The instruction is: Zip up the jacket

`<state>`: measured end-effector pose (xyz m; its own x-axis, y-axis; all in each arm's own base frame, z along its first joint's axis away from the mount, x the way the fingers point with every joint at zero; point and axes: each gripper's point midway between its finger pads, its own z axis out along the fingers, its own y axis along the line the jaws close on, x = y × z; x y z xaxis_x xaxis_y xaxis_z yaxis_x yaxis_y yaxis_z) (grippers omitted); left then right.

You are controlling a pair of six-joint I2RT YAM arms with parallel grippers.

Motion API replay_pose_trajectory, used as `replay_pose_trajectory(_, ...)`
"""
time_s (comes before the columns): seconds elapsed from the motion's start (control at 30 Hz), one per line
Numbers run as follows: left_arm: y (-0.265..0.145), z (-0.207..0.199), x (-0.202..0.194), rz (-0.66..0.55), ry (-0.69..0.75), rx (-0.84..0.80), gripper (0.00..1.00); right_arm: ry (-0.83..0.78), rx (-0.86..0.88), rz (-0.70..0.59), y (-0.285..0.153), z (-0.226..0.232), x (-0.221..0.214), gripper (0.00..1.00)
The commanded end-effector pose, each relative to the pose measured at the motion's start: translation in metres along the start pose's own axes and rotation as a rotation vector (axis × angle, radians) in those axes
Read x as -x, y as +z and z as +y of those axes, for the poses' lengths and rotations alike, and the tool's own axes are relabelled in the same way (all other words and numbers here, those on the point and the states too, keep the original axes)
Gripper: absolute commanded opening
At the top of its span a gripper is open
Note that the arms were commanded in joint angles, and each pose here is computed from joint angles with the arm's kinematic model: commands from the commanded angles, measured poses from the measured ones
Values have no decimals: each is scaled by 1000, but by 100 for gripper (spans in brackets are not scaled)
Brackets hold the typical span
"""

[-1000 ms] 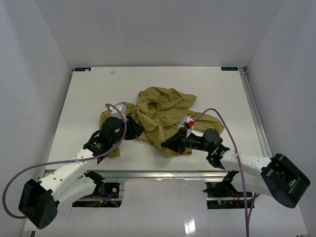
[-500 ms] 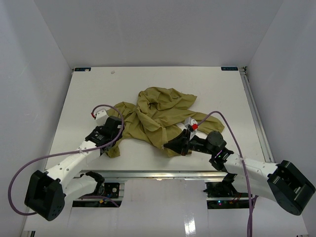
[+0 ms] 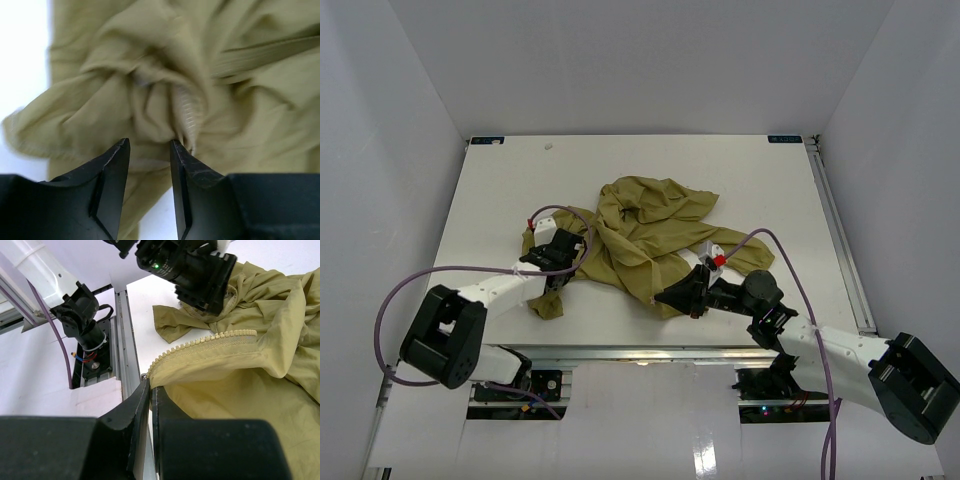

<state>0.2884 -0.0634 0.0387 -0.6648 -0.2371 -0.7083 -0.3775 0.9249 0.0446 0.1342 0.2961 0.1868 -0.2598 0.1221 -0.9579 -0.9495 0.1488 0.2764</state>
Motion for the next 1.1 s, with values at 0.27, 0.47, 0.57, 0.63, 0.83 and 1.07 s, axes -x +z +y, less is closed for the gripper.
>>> replay_pose_trajectory(0.27, -16, -136, 92, -187, 43, -534, 44, -14, -63, 21, 8, -19, -3, 8)
replay_pose_trajectory(0.47, -29, -102, 102, -178, 9, -392, 43, 2, -85, 44, 12, -26, -9, 8)
replay_pose_trajectory(0.57, -37, -74, 99, -197, -30, -321, 43, 3, -85, 43, 12, -26, -8, 8)
replay_pose_trajectory(0.63, -42, -54, 93, -213, -68, -281, 43, 4, -83, 40, 11, -24, -6, 8)
replay_pose_trajectory(0.83, -70, -29, 102, -268, -189, -286, 45, 3, -85, 38, 9, -23, -4, 8)
replay_pose_trajectory(1.07, -54, -39, 116, -215, -206, -284, 53, 5, -75, 41, 9, -21, -6, 8)
